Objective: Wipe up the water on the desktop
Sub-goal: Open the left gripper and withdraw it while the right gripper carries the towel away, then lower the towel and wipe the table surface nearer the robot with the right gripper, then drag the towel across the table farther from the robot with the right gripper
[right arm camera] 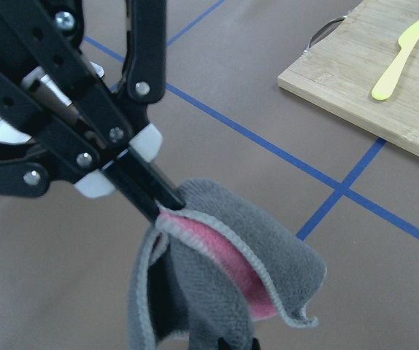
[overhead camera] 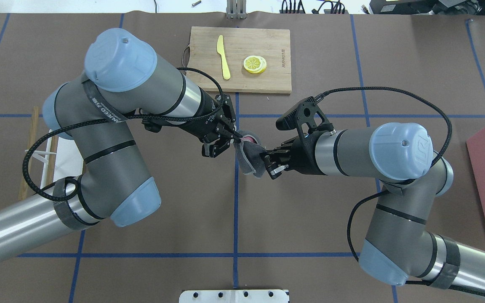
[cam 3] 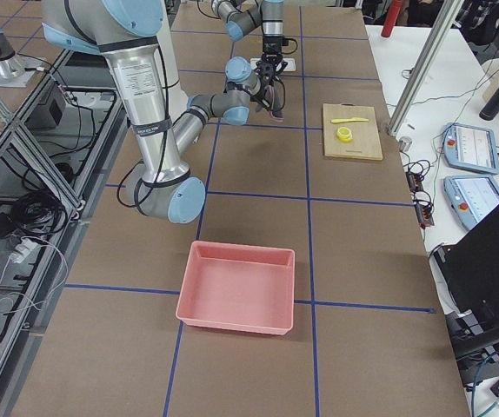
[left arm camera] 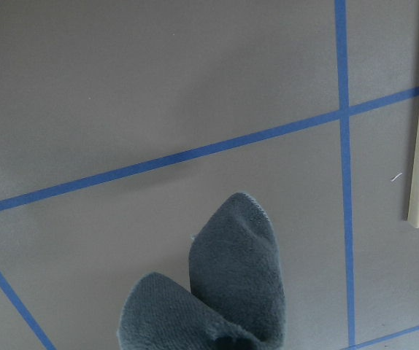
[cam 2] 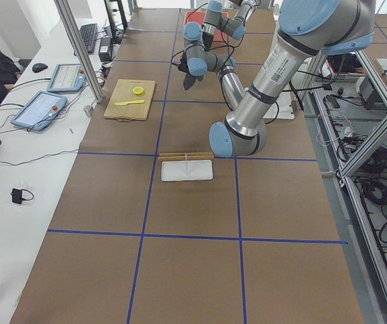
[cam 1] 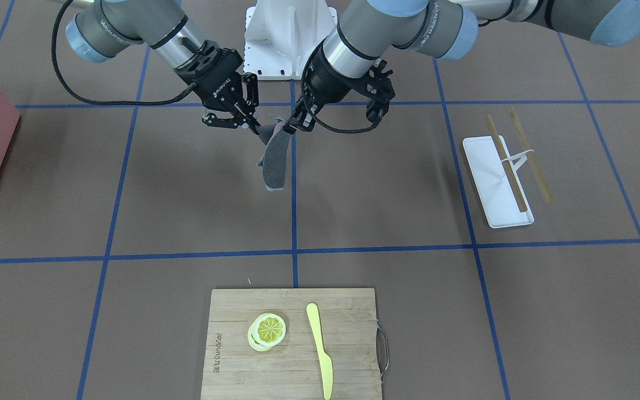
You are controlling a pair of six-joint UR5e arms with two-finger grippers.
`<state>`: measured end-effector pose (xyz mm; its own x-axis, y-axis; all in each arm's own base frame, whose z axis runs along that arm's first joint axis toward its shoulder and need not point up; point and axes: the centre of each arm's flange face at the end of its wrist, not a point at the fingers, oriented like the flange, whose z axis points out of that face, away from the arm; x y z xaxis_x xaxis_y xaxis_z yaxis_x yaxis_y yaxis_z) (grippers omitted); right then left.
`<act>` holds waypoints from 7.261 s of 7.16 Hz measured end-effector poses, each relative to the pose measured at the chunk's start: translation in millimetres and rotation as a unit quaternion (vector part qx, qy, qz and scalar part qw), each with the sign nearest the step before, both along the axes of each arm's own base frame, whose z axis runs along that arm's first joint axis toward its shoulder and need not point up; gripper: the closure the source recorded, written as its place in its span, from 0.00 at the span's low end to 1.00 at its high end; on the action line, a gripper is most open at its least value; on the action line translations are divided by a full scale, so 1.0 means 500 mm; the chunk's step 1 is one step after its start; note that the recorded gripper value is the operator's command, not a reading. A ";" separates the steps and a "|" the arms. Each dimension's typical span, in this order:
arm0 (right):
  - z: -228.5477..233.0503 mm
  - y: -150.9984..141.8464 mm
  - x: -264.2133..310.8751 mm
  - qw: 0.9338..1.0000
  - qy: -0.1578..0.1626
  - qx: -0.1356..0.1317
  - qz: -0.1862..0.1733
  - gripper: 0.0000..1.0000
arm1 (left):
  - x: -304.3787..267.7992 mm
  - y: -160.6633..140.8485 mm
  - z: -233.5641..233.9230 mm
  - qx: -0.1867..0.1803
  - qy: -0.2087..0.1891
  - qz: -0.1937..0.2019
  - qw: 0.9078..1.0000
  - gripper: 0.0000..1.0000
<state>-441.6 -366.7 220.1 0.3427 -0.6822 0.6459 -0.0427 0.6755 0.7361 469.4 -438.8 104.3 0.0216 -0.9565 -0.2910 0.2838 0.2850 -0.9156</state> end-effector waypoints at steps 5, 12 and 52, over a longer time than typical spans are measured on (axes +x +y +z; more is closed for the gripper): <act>0.004 -0.003 0.007 1.000 0.000 -0.004 0.001 1.00 | -0.115 -0.041 0.093 0.170 -0.034 0.017 0.985 0.02; 0.118 -0.147 0.224 0.991 0.121 -0.056 0.020 1.00 | -0.367 -0.181 0.364 0.394 -0.168 0.073 0.901 0.02; 0.448 0.024 0.199 0.895 0.379 -0.083 -0.222 1.00 | -0.487 -0.186 0.530 0.420 -0.253 0.088 0.867 0.02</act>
<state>-342.1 -354.5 443.9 0.4436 -0.7764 0.4477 0.7257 0.6043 0.3290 225.8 -531.8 369.3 0.4739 -0.3807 -0.7941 0.4734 0.8705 -0.1348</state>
